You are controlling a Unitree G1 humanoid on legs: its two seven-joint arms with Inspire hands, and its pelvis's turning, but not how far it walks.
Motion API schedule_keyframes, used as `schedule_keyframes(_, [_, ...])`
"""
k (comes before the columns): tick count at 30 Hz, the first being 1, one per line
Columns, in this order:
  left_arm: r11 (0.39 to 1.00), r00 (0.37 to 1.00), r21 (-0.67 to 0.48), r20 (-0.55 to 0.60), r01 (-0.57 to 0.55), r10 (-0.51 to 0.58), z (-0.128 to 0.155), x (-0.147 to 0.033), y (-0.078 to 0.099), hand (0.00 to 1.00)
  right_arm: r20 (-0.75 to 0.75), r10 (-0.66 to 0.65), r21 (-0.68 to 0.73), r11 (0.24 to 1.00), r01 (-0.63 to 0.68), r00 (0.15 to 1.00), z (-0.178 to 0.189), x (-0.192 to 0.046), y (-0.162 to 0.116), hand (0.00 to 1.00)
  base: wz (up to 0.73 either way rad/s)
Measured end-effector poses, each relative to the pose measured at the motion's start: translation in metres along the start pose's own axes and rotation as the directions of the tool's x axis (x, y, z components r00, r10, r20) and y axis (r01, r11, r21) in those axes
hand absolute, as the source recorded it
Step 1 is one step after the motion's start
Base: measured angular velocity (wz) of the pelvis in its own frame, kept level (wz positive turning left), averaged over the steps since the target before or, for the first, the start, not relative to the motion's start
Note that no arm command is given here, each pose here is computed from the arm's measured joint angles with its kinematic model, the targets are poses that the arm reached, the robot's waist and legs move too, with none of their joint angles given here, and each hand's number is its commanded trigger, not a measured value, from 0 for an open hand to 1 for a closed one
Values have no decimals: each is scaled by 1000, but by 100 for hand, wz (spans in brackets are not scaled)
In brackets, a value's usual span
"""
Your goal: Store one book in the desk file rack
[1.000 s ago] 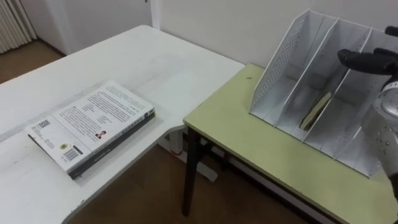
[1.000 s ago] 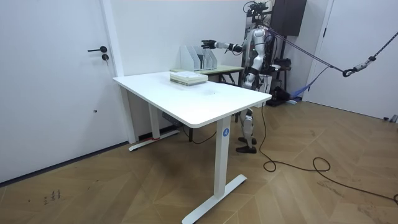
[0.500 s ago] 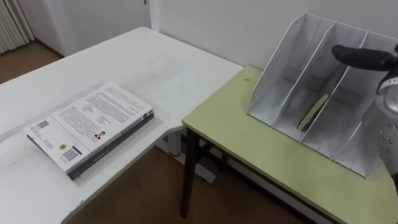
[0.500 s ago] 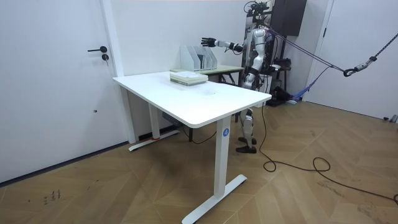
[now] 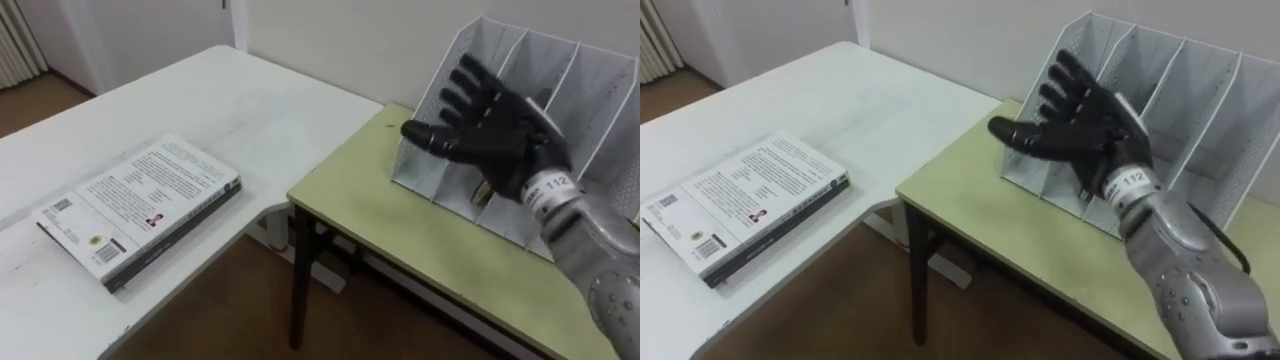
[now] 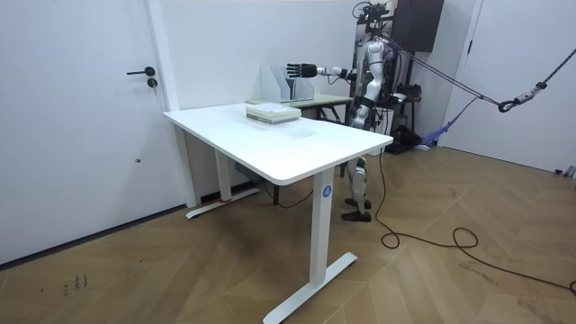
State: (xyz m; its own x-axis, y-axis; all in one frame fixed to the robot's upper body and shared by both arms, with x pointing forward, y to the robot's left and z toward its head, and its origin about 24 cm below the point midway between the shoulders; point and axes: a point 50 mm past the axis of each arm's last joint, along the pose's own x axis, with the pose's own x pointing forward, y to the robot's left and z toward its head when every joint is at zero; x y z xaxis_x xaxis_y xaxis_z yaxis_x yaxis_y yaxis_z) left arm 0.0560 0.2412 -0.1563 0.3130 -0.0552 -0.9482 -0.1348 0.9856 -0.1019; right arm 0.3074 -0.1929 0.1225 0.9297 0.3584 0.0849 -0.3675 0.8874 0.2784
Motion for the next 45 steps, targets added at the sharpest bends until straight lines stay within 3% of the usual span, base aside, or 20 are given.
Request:
schedule_keyframes(5, [1000,1000,24,-3,14,-14,3,-1,4,0,4,311,2,950,-311,950,-2,1,34,0,0])
schedule_keyframes(9, [999,1000,38,-1,21,-21,11,0,5,0,-162,507,43,861,-507,847,-42,-12,54,0,0])
schedule_keyframes(16, [997,998,44,-13,64,-63,23,5,-2,0,-502,584,170,790,-589,638,-125,-56,55,0,2])
schedule_keyframes(22, [998,998,17,-16,59,-58,20,6,-4,0,-752,418,236,893,-383,510,-195,-118,26,0,5])
schedule_keyframes(24, [999,999,-9,-2,49,-49,19,8,-8,0,-845,300,226,951,-212,442,-221,-158,8,0,0])
schedule_keyframes(27, [999,1000,-39,1,31,-31,10,8,-11,0,-923,118,128,992,4,367,-242,-202,-10,0,-3])
schedule_keyframes(31, [997,1000,-72,9,3,-3,-1,6,-8,0,-949,-109,-37,970,238,294,-252,-242,-29,0,4])
schedule_keyframes(37, [996,1000,-88,8,-28,29,-9,5,-8,0,-941,-282,-183,890,418,187,-261,-278,-32,0,-1])
schedule_keyframes(45, [997,997,-27,-11,-73,73,-14,5,-7,0,-914,-385,-278,825,492,130,-264,-287,-32,0,4])
